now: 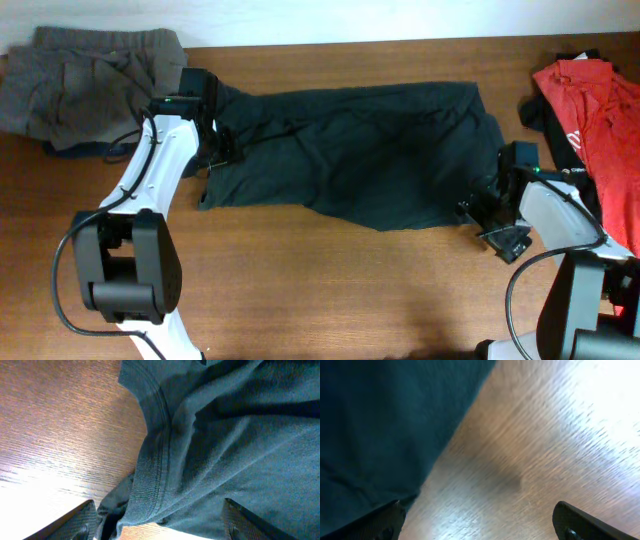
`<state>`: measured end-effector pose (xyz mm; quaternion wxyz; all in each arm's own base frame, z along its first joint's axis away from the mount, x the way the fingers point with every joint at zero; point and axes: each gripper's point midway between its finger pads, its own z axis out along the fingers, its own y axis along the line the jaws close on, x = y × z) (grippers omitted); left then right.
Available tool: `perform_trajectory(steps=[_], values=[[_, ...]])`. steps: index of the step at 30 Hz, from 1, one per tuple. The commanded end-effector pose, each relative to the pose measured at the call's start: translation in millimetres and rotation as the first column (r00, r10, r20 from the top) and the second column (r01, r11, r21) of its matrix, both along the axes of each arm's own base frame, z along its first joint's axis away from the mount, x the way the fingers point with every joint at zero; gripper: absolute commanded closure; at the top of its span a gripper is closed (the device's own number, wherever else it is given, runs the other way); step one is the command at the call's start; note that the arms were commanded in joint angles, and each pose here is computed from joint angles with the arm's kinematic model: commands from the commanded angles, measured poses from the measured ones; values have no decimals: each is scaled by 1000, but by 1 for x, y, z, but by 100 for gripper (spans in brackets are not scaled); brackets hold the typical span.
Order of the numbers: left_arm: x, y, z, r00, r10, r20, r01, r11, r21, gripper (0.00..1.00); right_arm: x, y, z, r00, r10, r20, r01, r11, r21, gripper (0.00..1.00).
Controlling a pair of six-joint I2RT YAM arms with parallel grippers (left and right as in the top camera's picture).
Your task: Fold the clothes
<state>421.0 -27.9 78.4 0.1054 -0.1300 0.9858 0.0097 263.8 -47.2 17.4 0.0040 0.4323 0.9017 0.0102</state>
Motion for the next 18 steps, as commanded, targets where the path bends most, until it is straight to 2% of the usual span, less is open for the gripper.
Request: perform_trajectory(steps=[1, 9, 13, 18], values=[[4, 6, 1, 1000, 4, 13, -4, 1000, 22, 16, 3, 2, -3, 1000, -12, 19, 11, 1000, 13, 1], [7, 5, 2, 1000, 3, 28, -3, 1000, 20, 13, 31, -4, -9, 993, -11, 118, 12, 1000, -5, 0], [7, 5, 2, 1000, 3, 27, -3, 1000, 20, 13, 37, -7, -21, 989, -91, 116, 92, 996, -1, 0], [7, 4, 2, 1000, 2, 27, -3, 1000, 20, 13, 39, -8, -35, 991, -92, 99, 93, 996, -4, 10]])
